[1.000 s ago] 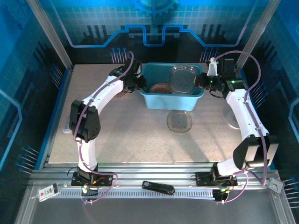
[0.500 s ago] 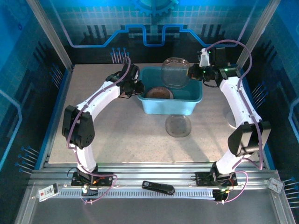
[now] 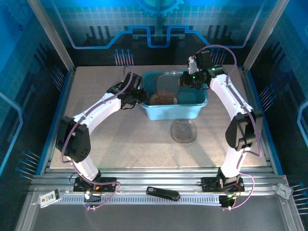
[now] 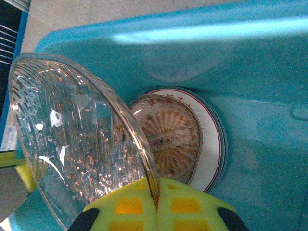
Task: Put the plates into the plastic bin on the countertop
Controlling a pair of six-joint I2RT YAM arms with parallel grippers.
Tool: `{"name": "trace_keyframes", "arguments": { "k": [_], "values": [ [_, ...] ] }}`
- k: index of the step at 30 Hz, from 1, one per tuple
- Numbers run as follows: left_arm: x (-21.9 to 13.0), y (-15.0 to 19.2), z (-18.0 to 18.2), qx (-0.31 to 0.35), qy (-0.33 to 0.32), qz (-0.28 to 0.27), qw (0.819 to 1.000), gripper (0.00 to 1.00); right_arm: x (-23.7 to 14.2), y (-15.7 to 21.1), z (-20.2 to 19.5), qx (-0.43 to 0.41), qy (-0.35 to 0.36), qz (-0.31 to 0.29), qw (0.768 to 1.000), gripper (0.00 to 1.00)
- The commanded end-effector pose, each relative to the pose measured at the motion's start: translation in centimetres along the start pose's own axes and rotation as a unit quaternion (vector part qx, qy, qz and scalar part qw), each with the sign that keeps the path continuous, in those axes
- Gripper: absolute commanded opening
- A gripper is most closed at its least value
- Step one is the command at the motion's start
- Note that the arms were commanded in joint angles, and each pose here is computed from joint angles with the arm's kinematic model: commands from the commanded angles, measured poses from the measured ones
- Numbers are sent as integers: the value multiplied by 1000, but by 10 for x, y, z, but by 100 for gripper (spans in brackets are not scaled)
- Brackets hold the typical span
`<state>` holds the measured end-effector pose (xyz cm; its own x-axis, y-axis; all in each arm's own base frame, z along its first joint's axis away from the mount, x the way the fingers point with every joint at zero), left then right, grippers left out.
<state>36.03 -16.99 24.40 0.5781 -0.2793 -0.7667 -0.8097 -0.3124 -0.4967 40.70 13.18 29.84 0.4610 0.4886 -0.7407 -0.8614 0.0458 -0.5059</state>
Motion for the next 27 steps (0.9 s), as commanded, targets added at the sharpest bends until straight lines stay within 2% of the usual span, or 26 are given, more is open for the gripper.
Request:
{"name": "trace_keyframes", "arguments": {
  "k": [1,6,8,10,13,15,27],
  "values": [
    [-3,12,-4,0,12,-2,1000,13,0,-3,5,-4,0,2,1000,1],
    [-8,14,-9,23,14,-30,999,11,5,2,0,-11,22,20,999,1],
    [-10,17,-10,32,15,-41,999,10,1,3,-3,-18,51,21,998,0],
    [-12,19,-10,37,13,-49,998,9,-11,1,-6,-28,82,-3,996,0],
    [-16,24,-10,43,17,-67,997,9,-36,-4,-10,-17,70,-51,996,0],
    [-18,26,-10,43,20,-80,996,9,-44,-5,-8,-22,60,-58,996,0],
    [-27,44,-19,70,11,-146,987,8,-26,34,7,-30,44,-10,999,0]
  ]
}}
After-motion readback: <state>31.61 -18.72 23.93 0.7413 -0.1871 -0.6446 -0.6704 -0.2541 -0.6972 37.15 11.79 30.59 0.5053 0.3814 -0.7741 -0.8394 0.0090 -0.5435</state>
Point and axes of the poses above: each hand's point on the last joint's axis, 136 mm out from that joint toward the fingers, its own x axis out along the fingers, its own z axis along the line the jaws close on, y = z × x, the point moved 10 cm from there along -x, back along the fingers, and after that the axes turned 2 degrees about -x, right-handed, at the moved point
